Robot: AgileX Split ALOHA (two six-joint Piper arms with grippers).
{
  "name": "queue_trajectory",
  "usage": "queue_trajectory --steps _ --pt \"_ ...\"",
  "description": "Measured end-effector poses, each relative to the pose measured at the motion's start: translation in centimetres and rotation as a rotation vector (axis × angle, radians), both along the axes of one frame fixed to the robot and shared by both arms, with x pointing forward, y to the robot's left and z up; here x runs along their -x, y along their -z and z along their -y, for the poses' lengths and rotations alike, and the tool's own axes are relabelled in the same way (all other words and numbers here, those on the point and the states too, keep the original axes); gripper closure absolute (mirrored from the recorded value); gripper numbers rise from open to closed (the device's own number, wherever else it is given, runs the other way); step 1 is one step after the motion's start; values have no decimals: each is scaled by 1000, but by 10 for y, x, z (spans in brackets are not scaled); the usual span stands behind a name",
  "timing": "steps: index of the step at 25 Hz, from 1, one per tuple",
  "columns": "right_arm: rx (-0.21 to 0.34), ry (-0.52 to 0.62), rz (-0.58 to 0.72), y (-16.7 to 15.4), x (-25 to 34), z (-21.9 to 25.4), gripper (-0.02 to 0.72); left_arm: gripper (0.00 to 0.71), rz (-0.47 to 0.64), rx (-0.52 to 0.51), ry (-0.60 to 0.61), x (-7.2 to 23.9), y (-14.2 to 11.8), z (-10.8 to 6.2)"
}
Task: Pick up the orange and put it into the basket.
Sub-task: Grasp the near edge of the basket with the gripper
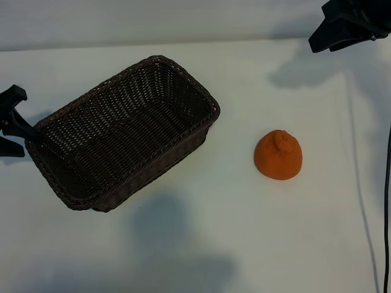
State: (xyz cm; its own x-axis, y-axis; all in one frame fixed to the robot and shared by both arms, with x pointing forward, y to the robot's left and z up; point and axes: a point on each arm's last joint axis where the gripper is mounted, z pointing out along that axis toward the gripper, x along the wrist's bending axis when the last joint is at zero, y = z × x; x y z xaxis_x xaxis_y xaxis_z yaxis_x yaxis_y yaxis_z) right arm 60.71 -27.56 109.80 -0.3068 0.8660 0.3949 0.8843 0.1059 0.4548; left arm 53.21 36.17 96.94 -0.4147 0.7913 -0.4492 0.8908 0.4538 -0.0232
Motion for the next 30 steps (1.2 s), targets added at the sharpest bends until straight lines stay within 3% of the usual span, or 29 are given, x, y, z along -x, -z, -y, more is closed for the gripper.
queue_trajectory --steps 7,14,21,30 --pt "-1 10 15 -1 -2 0 326 278 -15 10 13 0 1 2" --pt "-1 11 16 -1 -2 0 326 278 -62 16 56 -8 17 22" --pt "-2 12 17 -1 -2 0 326 278 -105 -48 20 -6 20 17" --pt "-5 16 21 -1 -2 0 326 278 -108 -51 -1 -7 22 17"
